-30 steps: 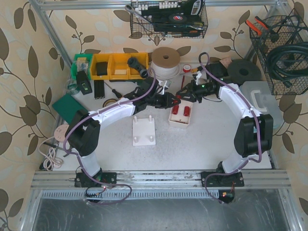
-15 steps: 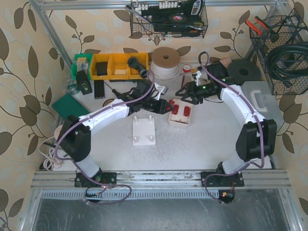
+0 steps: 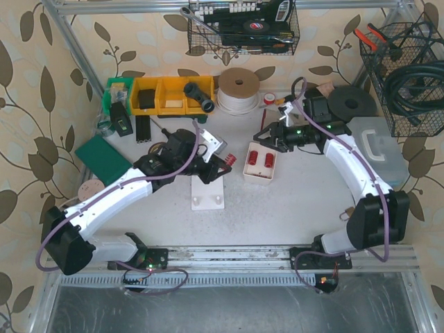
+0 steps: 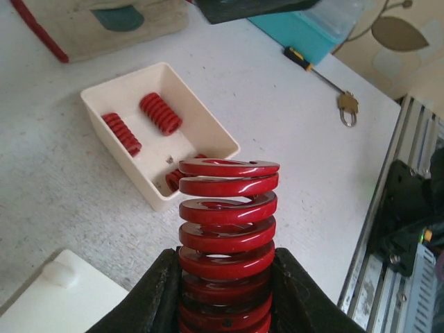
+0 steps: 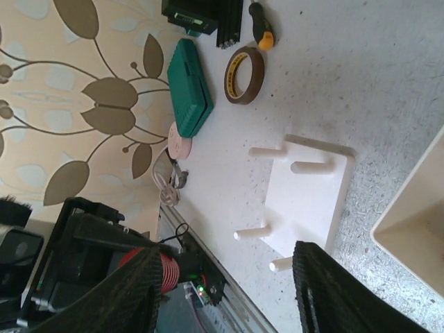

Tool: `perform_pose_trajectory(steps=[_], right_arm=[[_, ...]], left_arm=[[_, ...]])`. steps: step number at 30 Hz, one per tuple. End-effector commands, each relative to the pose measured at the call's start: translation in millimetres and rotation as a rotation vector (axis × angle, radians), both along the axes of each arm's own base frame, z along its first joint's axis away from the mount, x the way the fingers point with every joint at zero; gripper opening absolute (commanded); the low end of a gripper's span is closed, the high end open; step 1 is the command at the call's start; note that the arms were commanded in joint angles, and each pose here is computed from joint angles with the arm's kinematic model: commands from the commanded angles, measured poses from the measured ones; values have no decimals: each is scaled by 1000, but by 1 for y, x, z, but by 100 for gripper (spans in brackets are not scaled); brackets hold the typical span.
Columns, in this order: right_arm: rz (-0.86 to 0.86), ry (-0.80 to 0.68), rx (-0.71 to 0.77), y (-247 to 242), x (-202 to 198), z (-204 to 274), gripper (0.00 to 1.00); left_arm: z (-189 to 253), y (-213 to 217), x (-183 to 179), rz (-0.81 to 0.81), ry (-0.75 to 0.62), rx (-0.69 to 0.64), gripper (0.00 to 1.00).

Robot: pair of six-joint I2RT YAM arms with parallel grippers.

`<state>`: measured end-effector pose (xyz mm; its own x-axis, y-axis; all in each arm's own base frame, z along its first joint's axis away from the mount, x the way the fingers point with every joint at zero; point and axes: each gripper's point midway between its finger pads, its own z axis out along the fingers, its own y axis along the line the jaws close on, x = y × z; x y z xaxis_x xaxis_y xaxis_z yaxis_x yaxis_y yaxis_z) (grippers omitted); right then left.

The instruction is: Install the large spring

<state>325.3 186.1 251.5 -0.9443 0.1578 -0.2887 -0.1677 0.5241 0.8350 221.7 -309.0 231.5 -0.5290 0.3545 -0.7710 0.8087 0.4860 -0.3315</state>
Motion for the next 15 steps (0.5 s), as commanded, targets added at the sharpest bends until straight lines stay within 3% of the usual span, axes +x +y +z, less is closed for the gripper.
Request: perform_pose_trajectory(steps=[1,15], right_arm=[[111,18,37,16,-12,-1,54],[215,190,-12,52,-55,-27,66]], left_arm=[[15,-3,-14,-93,-97,57,0],[8,-19,-31,-248,-88,111,0]])
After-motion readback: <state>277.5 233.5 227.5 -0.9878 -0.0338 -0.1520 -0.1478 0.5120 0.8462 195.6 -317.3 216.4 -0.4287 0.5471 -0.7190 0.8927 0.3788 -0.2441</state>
